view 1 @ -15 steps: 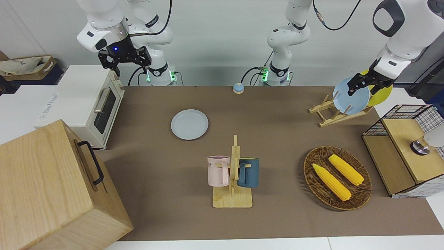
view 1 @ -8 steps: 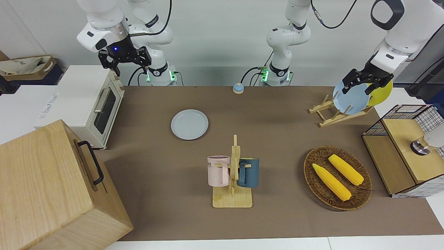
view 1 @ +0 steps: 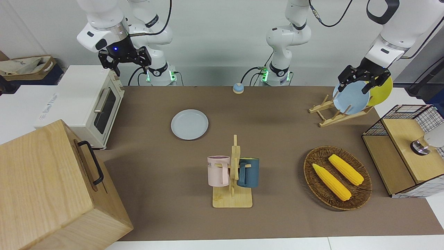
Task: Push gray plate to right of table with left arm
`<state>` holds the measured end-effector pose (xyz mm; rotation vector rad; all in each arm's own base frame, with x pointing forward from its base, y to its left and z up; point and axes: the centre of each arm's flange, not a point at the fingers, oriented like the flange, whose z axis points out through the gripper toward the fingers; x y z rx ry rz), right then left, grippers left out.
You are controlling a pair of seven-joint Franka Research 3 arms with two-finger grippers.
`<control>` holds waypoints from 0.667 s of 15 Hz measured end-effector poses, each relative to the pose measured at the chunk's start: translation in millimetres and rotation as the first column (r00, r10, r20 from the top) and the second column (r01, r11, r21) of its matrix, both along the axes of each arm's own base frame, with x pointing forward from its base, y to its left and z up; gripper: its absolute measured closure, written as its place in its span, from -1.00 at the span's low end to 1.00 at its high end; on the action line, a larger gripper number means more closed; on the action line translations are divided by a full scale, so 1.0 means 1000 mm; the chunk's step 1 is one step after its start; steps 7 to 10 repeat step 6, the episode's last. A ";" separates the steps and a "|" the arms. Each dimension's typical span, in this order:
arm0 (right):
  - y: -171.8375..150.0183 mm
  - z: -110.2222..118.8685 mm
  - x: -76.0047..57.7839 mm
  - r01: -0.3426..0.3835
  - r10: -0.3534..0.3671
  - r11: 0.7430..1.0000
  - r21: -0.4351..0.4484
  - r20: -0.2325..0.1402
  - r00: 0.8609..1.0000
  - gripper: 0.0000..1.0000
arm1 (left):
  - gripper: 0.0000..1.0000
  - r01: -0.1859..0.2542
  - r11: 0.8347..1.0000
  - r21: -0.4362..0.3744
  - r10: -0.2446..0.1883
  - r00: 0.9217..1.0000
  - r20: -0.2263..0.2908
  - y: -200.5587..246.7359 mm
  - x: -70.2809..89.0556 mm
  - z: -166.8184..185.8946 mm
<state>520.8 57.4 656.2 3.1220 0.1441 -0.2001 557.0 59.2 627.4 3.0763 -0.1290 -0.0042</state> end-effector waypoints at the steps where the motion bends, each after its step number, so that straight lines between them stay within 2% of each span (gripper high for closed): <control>1: 0.000 0.000 0.000 0.000 0.000 1.000 0.000 0.000 1.000 -0.97 | -1.00 0.002 1.000 0.004 -0.002 1.000 0.000 0.000 0.000 0.000; 10: 0.000 0.000 0.000 0.000 0.000 1.000 0.000 0.000 1.000 -0.97 | -1.00 0.005 1.000 0.009 -0.005 1.000 -0.001 0.000 0.000 0.000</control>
